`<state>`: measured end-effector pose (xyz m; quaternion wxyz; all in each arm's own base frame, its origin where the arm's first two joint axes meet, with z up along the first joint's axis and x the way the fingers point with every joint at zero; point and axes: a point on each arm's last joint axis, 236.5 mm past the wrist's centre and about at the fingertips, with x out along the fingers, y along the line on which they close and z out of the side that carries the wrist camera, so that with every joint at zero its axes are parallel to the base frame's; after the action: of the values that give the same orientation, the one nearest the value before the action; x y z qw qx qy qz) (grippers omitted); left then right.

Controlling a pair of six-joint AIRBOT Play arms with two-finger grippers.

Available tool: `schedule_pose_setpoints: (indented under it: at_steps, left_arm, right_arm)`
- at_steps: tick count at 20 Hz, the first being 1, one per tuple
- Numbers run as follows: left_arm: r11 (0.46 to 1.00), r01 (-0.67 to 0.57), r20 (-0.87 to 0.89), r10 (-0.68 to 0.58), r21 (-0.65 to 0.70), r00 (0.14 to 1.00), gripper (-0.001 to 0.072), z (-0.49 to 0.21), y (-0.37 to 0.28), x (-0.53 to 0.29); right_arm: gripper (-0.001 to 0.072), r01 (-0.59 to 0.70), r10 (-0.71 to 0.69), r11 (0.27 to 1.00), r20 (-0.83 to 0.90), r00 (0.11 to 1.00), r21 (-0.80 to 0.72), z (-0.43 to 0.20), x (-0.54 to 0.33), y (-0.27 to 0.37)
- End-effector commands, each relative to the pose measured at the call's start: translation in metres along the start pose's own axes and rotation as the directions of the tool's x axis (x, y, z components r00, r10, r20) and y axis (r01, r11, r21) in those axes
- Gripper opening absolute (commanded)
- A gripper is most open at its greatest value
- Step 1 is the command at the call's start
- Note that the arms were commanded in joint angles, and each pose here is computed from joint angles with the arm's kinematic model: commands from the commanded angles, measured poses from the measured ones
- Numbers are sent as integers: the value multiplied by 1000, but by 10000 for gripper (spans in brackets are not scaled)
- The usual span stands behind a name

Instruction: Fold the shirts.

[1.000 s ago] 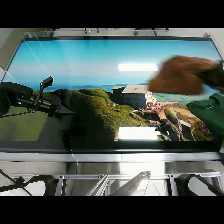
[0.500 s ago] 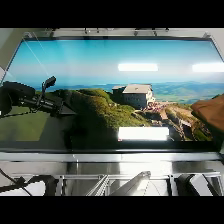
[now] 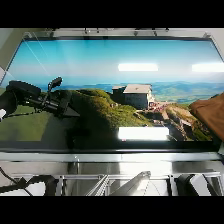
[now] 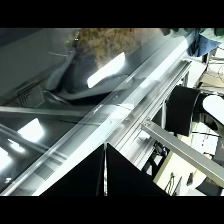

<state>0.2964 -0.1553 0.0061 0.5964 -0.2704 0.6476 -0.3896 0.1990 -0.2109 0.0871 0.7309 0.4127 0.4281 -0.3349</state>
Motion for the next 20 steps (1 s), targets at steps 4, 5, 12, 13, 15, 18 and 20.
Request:
schedule_pose_setpoints:
  at_steps: [4,5,12,13,15,18,20]
  left_arm:
    - [999,-38,69,38,10,997,19,15,5,-2]
    - [998,-55,97,53,19,994,19,20,5,-4]
    - [979,-163,268,124,125,955,19,-12,-20,-16]
    - [976,-180,294,136,125,946,19,-20,-20,-14]
    - [971,-203,329,151,130,932,19,-35,-19,-11]
    - [964,-222,350,159,147,923,19,-50,-22,-9]
    - [958,-234,367,160,165,916,16,-56,-26,-10]
  right_arm:
    - [22,-452,404,806,-203,892,-382,-85,-3,170]
    - [21,-487,432,756,-225,873,-438,-106,2,194]
    - [20,-658,494,334,-469,732,-675,-314,29,259]
    - [20,-664,495,301,-483,722,-684,-332,31,257]
    - [20,-669,513,270,-484,708,-692,-347,33,257]
    - [21,-669,527,269,-475,705,-693,-346,32,260]
    - [22,-676,525,275,-482,702,-684,-348,31,260]
